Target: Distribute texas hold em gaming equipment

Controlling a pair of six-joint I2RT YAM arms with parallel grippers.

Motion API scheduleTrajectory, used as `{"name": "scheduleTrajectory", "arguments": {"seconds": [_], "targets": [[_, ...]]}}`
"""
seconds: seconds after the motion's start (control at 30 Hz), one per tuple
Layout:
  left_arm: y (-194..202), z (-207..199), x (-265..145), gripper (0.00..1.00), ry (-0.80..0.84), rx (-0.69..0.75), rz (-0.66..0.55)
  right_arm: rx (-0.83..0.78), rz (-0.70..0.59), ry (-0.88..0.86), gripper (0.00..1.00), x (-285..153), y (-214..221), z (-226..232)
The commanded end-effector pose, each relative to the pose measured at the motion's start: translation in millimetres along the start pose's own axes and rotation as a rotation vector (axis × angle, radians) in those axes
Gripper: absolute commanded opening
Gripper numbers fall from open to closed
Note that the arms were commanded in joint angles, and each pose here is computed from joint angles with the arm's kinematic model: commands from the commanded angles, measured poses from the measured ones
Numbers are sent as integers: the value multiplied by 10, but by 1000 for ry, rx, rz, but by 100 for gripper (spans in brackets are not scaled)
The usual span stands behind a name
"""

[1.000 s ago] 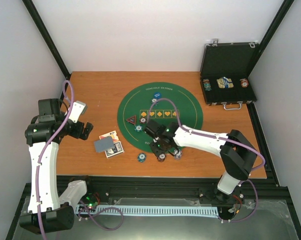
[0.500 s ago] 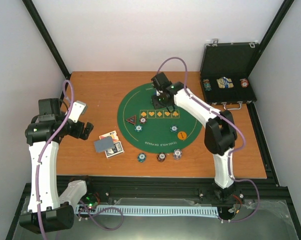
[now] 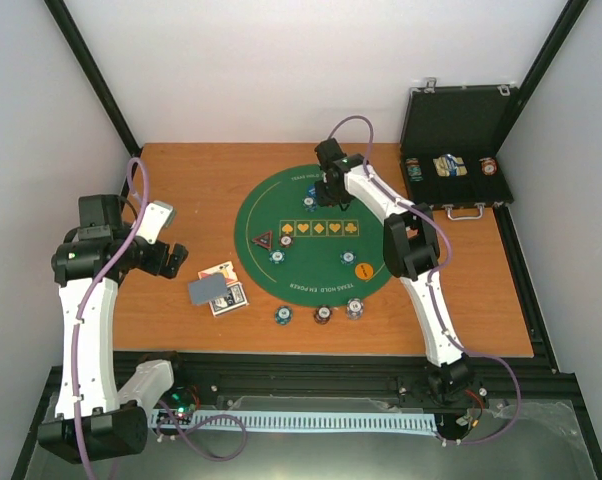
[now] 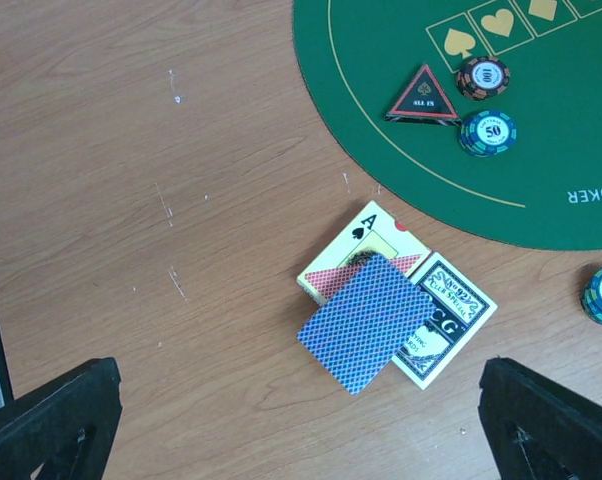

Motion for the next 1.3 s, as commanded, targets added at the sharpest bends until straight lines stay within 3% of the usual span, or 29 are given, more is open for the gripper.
{"name": "scheduleTrajectory", "arguments": {"seconds": [0.0, 0.4, 0.6, 0.73, 0.97, 1.1, 1.27], "targets": [[-75, 5, -82, 100, 0, 17, -34, 7, 5, -17, 37, 95, -49, -20], [-107, -7, -125, 100, 7, 27, -50, 48, 13, -70, 38, 348, -66, -129], [-88, -8, -96, 100, 13, 27, -43, 61, 23, -73, 55, 363, -51, -127], [-95, -23, -100, 100, 36, 21, -55, 58, -17, -55, 63, 161, -153, -155], [-110, -4, -94, 100, 20, 16, -46, 64, -78, -29, 63, -461, -221, -193], [-116, -22, -142, 100, 27, 8, -53, 50, -104, -47, 64, -826, 67, -84], [-127, -49, -176, 100, 52, -9, -61, -61, -101, -74, 67, -1138, 770, 373]]}}
Point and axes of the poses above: each gripper's point midway between its finger pads, its own x axis out along the fingers, its own z axis along the line the jaws close on, y = z × x, the point moved 10 cm from there along -x, back along the fingers, and after that the axes turned 7 degrees about -x, right-handed, at the moved point
